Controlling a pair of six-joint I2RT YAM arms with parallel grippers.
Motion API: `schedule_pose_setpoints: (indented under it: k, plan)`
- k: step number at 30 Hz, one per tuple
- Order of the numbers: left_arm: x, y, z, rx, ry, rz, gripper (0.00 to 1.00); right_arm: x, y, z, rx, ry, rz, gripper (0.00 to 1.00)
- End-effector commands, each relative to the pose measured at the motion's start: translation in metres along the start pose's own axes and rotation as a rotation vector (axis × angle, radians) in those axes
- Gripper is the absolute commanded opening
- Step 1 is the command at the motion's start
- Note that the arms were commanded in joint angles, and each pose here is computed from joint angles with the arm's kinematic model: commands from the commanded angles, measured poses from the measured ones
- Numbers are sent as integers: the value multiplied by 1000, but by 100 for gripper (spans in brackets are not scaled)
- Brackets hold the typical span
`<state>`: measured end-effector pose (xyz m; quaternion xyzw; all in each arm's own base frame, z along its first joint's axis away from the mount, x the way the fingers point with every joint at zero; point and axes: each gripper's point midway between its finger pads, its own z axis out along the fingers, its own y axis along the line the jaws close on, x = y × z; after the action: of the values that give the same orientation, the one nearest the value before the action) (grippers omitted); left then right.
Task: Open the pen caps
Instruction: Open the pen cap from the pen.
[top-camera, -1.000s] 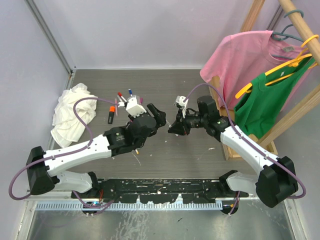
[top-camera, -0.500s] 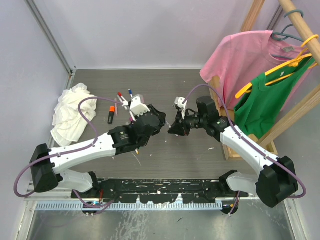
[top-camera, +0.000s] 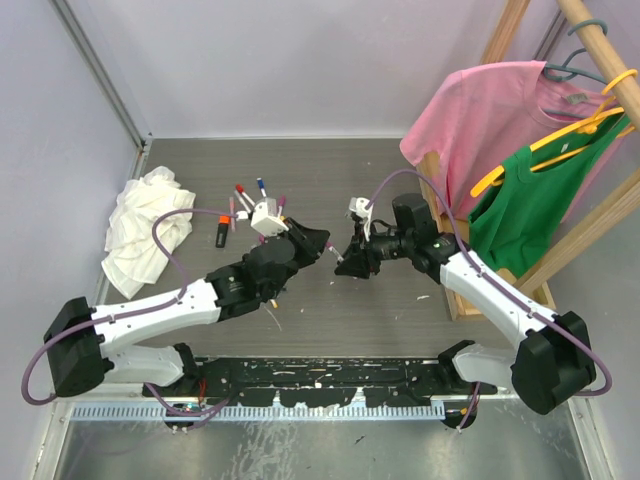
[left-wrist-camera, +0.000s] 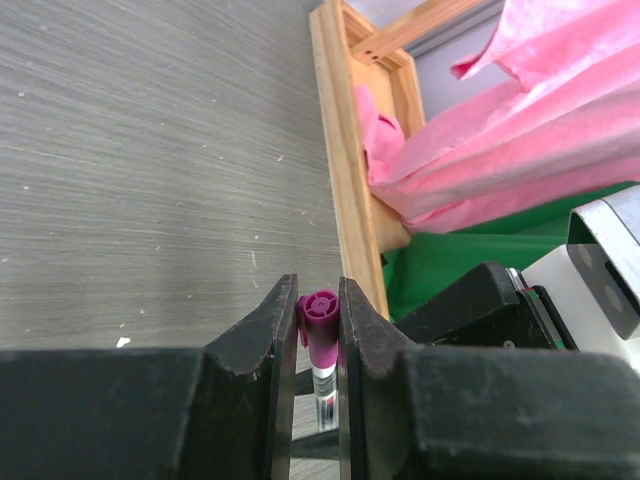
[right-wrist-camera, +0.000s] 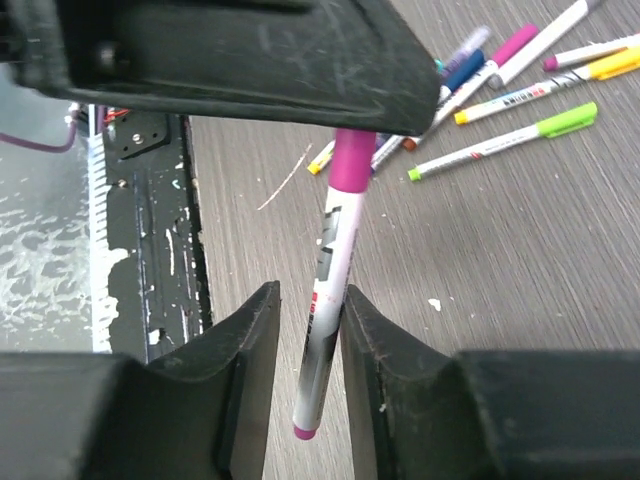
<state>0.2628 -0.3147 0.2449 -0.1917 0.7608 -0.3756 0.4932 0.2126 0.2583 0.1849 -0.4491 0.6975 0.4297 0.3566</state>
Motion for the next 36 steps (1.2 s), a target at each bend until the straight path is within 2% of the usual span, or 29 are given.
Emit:
schedule_pose_setpoints:
  k: [1, 6, 8, 9, 11, 13, 18, 19, 25, 36]
  plan:
    - [-21, -43, -7, 252, -37, -58, 3, -26, 23, 2, -136, -77, -21, 39]
    - [-26, -55, -17, 397, -46, -26, 2, -26, 26, 4, -170, -86, 41, 40]
    - [-25, -57, -20, 429, -41, -17, 3, -27, 27, 5, -179, -87, 56, 34]
    - [-24, -58, -21, 438, -40, -15, 4, -26, 27, 5, -183, -86, 62, 28]
    - [-24, -58, -21, 444, -39, -14, 11, -27, 27, 5, -184, -87, 67, 11]
    - [-24, -55, -21, 439, -40, -25, 24, -29, 24, 5, -164, -87, 67, 2]
    - [-24, -35, -17, 316, -26, -65, 51, -29, -3, 2, 10, -73, 21, 1]
    - [-24, -32, -16, 288, -20, -70, 54, -29, -7, 1, 34, -71, 12, 1]
    - [-19, -22, -6, 157, -6, -32, 54, -26, -16, 1, 85, -51, -7, 1]
    - [-3, -26, 7, 117, 32, 11, 47, -20, -20, 4, 106, -26, -32, 1]
